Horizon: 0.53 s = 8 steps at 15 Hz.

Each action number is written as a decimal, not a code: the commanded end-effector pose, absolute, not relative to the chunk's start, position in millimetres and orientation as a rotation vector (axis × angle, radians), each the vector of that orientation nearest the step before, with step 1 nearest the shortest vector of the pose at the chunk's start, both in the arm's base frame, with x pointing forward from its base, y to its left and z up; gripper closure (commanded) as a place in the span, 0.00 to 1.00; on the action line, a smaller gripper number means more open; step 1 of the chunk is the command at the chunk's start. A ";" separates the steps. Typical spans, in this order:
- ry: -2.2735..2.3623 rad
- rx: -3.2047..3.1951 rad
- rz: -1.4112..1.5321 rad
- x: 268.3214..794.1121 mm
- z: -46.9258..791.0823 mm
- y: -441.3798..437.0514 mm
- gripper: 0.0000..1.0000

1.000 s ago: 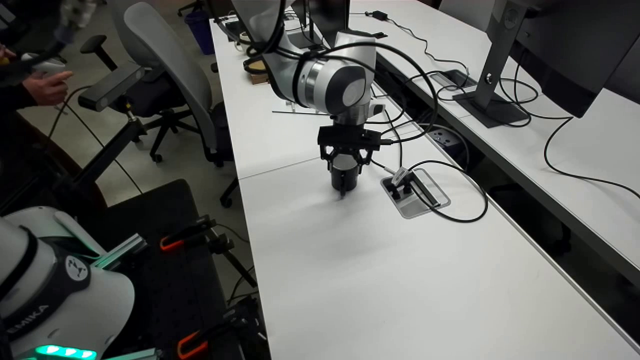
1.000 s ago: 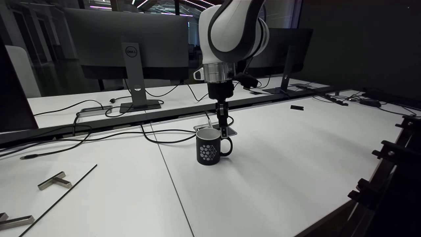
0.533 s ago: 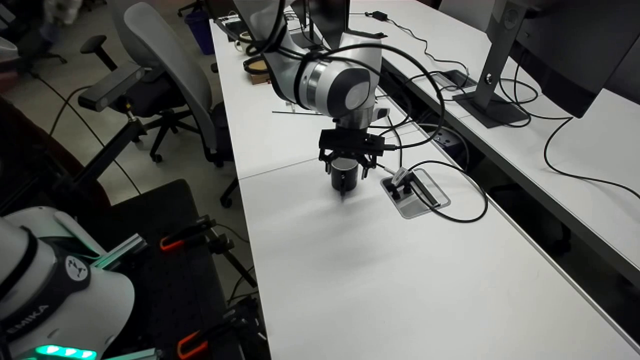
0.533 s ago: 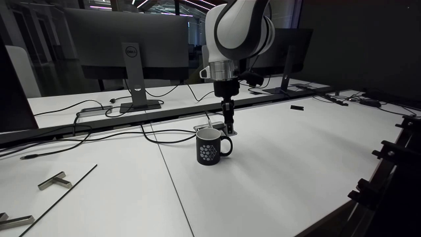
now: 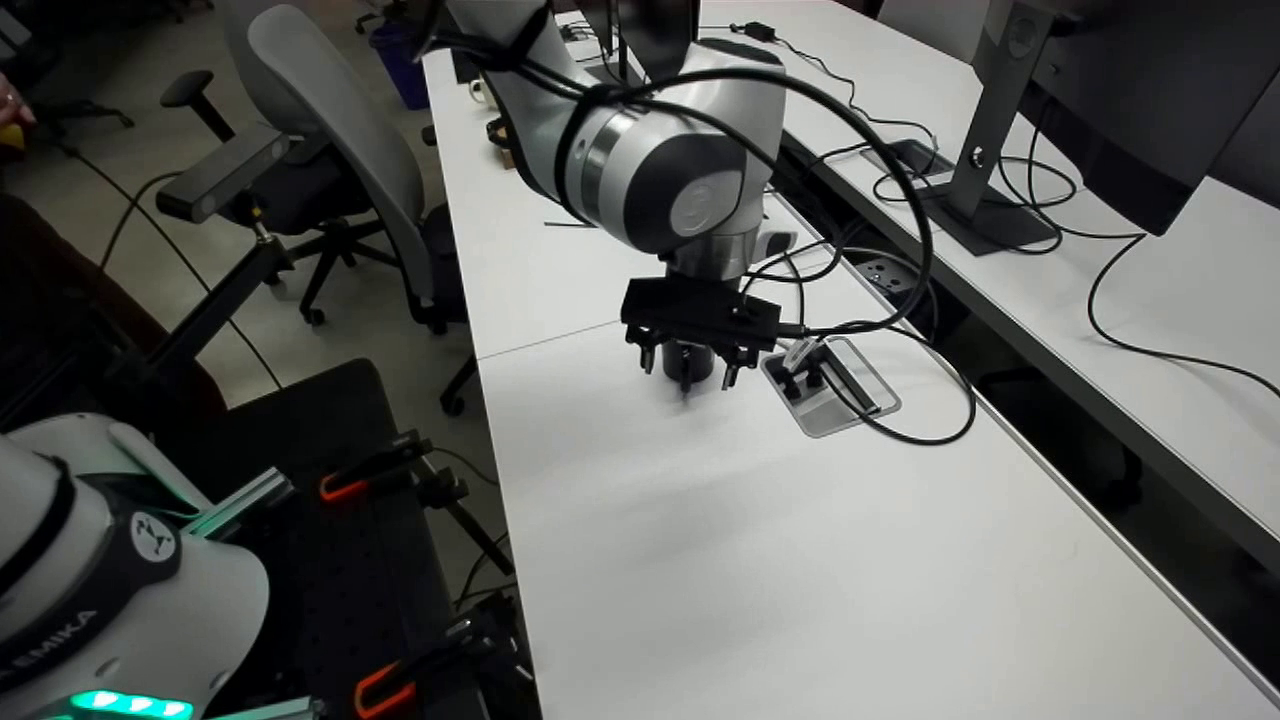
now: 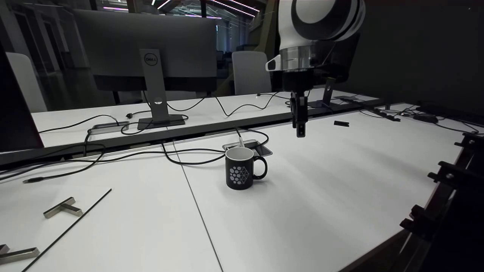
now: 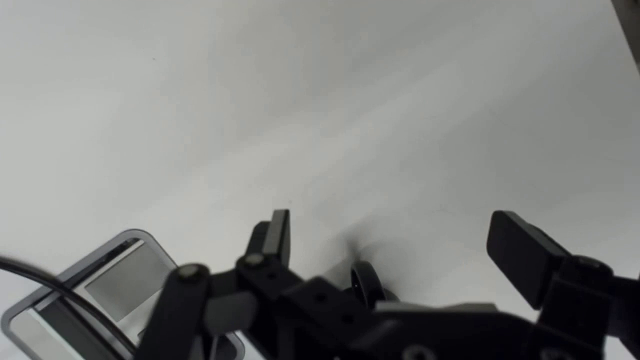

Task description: Move the cup to the left

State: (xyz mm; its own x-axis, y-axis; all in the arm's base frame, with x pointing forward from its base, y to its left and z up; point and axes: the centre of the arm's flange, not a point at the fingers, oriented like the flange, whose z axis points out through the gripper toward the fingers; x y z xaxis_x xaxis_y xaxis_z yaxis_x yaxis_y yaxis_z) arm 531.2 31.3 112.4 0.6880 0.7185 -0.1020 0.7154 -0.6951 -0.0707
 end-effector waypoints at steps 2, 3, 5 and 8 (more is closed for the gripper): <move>-1.234 -2.897 0.028 478.5 162.9 6.5 0.00; -1.212 -2.893 0.095 509.7 136.2 12.9 0.00; -1.212 -2.900 0.087 505.5 142.2 10.6 0.00; -1.216 -2.895 0.093 506.5 138.4 13.1 0.00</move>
